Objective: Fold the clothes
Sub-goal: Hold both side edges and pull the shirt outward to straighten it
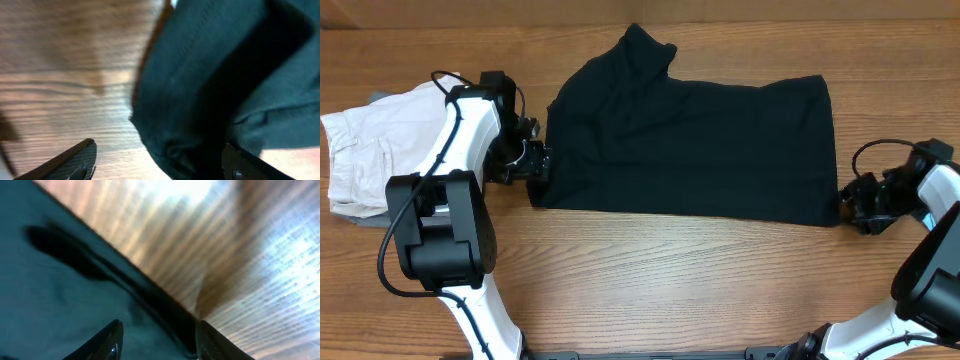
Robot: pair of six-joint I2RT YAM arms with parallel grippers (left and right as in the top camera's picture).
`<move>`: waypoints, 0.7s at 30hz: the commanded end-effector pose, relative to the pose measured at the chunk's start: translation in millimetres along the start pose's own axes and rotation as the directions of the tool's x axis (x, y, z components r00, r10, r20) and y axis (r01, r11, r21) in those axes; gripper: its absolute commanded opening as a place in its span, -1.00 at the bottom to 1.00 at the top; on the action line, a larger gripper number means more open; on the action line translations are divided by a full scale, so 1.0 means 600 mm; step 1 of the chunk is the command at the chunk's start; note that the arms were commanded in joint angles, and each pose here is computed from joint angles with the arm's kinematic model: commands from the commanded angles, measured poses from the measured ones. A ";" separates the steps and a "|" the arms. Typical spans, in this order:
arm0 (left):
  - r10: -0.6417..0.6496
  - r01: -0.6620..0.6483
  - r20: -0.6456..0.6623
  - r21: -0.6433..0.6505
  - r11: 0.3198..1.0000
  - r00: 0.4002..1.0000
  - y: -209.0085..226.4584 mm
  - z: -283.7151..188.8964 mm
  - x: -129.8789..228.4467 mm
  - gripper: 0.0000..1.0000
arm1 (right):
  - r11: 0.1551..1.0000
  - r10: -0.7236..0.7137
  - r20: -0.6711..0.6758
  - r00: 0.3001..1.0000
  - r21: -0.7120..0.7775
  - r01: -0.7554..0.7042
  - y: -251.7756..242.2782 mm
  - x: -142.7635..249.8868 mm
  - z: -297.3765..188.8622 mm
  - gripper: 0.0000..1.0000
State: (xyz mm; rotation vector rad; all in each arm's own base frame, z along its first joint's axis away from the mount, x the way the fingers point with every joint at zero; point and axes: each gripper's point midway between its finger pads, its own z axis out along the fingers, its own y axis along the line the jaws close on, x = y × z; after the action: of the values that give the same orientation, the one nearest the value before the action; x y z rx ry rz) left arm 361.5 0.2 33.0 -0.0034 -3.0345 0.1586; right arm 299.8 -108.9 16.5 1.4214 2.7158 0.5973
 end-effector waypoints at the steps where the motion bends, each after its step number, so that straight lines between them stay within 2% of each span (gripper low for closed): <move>1: 0.001 -0.001 0.003 0.062 0.998 1.000 -0.018 -0.001 -0.002 0.70 | 0.984 -0.087 0.054 0.995 -0.153 0.095 0.061 -0.008 -0.051 0.02; 5: 0.004 -0.005 0.014 0.068 0.998 1.000 -0.018 0.024 -0.001 0.75 | 0.979 -0.105 0.078 0.991 -0.167 0.117 0.069 0.000 -0.074 0.04; 8: -0.003 0.002 0.020 0.056 0.998 1.000 -0.009 0.034 -0.001 0.71 | 0.979 -0.106 0.081 0.991 -0.167 0.119 0.070 0.002 -0.078 0.08; 11: 0.005 -0.013 0.063 0.127 0.992 0.998 -0.015 0.023 -0.017 0.66 | 0.978 -0.111 0.084 0.990 -0.168 0.124 0.070 0.001 -0.078 0.08; 14: 0.024 -0.049 0.113 0.227 0.973 0.993 -0.025 0.003 -0.033 0.70 | 0.977 -0.112 0.089 0.990 -0.169 0.126 0.071 -0.001 -0.078 0.09; 17: 0.036 -0.067 0.129 0.246 0.967 0.991 -0.019 -0.002 -0.035 0.73 | 0.977 -0.113 0.089 0.990 -0.169 0.126 0.071 -0.001 -0.078 0.09; 18: 0.054 -0.087 0.136 0.254 0.963 0.989 -0.021 -0.003 -0.036 0.68 | 0.978 -0.112 0.089 0.990 -0.169 0.126 0.071 -0.001 -0.078 0.10; 21: 0.121 -0.166 0.179 0.262 0.951 0.976 -0.027 -0.005 -0.044 0.24 | 0.977 -0.113 0.092 0.989 -0.170 0.128 0.072 -0.002 -0.078 0.11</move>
State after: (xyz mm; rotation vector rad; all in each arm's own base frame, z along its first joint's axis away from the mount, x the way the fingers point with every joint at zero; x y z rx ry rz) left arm 375.1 -4.4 24.9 -0.0255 -3.0986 0.5074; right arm 316.7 -98.1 60.6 1.2517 2.6259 0.7417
